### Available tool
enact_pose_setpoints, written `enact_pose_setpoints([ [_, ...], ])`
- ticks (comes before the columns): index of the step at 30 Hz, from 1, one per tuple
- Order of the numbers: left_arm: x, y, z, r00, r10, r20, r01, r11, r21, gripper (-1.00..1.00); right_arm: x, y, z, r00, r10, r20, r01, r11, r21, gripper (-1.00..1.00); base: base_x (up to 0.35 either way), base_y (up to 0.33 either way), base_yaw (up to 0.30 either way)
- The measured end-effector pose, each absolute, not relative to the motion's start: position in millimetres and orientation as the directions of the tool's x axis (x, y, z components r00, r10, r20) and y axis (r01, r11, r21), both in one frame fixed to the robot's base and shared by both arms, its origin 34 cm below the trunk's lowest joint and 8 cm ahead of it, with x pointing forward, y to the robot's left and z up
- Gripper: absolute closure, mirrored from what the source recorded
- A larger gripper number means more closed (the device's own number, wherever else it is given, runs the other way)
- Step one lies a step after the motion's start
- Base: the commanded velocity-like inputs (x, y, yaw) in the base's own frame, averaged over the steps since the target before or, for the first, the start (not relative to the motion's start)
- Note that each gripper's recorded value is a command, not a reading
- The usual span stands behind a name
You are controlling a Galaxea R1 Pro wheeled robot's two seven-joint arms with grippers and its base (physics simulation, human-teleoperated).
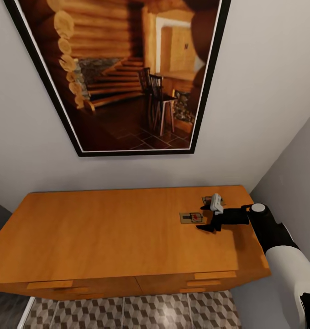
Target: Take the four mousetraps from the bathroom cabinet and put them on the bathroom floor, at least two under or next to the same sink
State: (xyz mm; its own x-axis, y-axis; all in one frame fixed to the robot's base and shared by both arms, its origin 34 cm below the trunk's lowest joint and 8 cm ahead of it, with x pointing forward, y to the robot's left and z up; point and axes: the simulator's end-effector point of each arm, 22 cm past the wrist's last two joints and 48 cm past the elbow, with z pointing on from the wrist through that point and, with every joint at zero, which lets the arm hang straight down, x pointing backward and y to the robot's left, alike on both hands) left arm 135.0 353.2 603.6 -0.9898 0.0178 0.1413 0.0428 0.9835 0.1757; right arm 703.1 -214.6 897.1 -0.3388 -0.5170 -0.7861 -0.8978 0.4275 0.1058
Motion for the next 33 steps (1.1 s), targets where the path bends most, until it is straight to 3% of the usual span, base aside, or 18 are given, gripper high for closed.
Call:
enact_pose_setpoints([
  [33,134.0,353.1,603.6,-0.989,0.018,0.144,0.043,0.984,0.175,-1.00,701.7,-211.0,895.6,-0.301,-0.522,-0.798,-0.913,0.401,0.082,-1.00,0.000,0.000,0.000],
])
